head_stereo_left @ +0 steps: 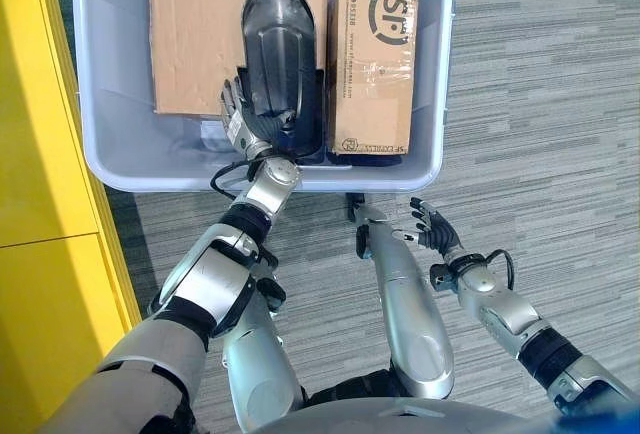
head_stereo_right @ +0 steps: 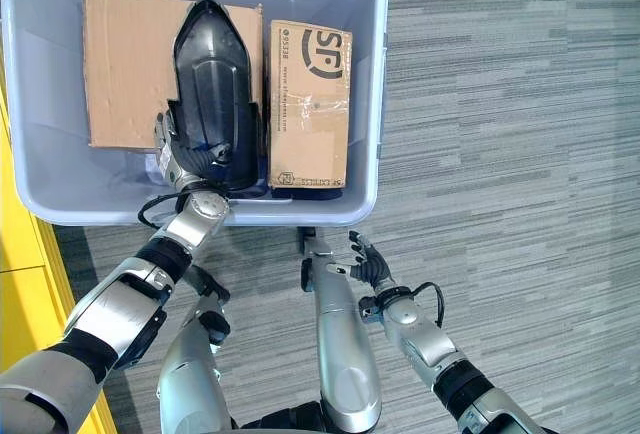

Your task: Move parts from the plastic box to the shelf.

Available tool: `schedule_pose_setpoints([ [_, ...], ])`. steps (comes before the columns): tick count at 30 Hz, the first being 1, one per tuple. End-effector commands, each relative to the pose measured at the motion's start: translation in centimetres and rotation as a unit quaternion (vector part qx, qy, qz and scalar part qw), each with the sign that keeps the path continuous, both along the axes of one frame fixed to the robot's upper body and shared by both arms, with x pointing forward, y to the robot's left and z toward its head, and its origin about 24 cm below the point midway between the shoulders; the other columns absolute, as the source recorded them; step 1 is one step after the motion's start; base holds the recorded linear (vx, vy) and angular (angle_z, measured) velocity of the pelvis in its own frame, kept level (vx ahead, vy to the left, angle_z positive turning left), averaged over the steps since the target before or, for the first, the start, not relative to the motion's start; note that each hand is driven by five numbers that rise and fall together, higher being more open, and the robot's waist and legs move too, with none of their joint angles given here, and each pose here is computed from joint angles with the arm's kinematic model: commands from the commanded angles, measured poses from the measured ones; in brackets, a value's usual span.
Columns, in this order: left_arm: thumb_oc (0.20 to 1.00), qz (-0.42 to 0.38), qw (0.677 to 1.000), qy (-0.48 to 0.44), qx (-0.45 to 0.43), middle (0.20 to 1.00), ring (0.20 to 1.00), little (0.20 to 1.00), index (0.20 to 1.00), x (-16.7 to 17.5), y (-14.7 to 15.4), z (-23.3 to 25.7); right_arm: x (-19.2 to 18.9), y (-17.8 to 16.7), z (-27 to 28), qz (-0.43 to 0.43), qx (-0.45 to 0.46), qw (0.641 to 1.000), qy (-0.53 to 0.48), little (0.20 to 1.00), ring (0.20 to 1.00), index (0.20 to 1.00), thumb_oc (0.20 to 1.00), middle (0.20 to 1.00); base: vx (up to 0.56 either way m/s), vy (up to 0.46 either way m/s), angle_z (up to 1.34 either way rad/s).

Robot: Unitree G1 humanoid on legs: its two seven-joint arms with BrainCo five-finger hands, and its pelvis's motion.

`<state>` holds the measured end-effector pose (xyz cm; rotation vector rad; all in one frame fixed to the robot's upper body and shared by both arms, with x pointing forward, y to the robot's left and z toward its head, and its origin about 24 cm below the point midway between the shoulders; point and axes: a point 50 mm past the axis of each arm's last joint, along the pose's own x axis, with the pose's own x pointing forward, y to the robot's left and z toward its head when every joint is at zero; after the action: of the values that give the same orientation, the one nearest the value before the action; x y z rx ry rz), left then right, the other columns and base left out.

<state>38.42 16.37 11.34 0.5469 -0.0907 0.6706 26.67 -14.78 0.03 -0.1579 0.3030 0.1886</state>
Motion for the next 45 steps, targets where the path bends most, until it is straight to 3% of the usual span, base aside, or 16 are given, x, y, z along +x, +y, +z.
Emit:
schedule_pose_setpoints([
  [1,1.000,0.017,0.996,0.077,-0.033,1.000,1.000,1.000,1.000,-1.7,0.5,-4.8,0.3,0.3,0.9,0.011,-0.005,1.000,-0.018,1.000,1.000,1.000,1.000,1.000,0.00,0.000,0.00],
  [16,1.000,0.038,0.990,0.123,-0.064,1.000,1.000,1.000,1.000,-1.5,1.3,-5.2,0.9,0.4,1.4,0.014,-0.008,1.000,-0.016,1.000,1.000,1.000,1.000,1.000,0.00,0.000,0.00],
  [17,0.718,0.035,0.989,0.128,-0.069,0.718,0.718,0.718,0.718,-1.5,1.3,-5.3,0.9,0.4,1.4,0.014,-0.008,1.000,-0.016,1.000,1.000,1.000,1.000,1.000,0.00,0.006,-0.04],
  [18,0.200,0.036,0.986,0.135,-0.087,0.200,0.200,0.200,0.200,-1.6,1.3,-5.5,0.9,0.4,1.5,0.012,-0.007,1.000,-0.016,1.000,1.000,1.000,1.000,1.000,0.00,0.000,0.00],
  [21,0.200,0.065,0.978,0.137,-0.144,0.200,0.200,0.200,0.200,-1.8,1.8,-6.1,1.0,0.4,1.6,0.011,-0.007,1.000,-0.018,1.000,1.000,1.000,1.000,1.000,0.00,0.000,0.00],
  [33,0.200,0.125,0.967,0.138,-0.175,0.200,0.200,0.200,0.200,-2.3,3.0,-6.5,1.4,1.0,2.0,0.005,0.000,1.000,-0.026,1.000,1.000,1.000,1.000,1.000,0.00,0.000,0.00],
  [40,0.200,0.142,0.961,0.093,-0.219,0.200,0.200,0.200,0.200,-2.3,3.1,-6.1,1.3,1.3,2.0,0.009,0.009,0.999,-0.030,1.000,1.000,1.000,1.000,1.000,-0.01,0.003,0.05],
  [45,0.200,0.110,0.976,0.013,-0.185,0.200,0.200,0.200,0.200,-1.9,2.6,-4.1,1.0,1.4,1.9,0.015,0.008,0.999,-0.030,1.000,1.000,1.000,1.000,1.000,0.00,0.015,0.00],
])
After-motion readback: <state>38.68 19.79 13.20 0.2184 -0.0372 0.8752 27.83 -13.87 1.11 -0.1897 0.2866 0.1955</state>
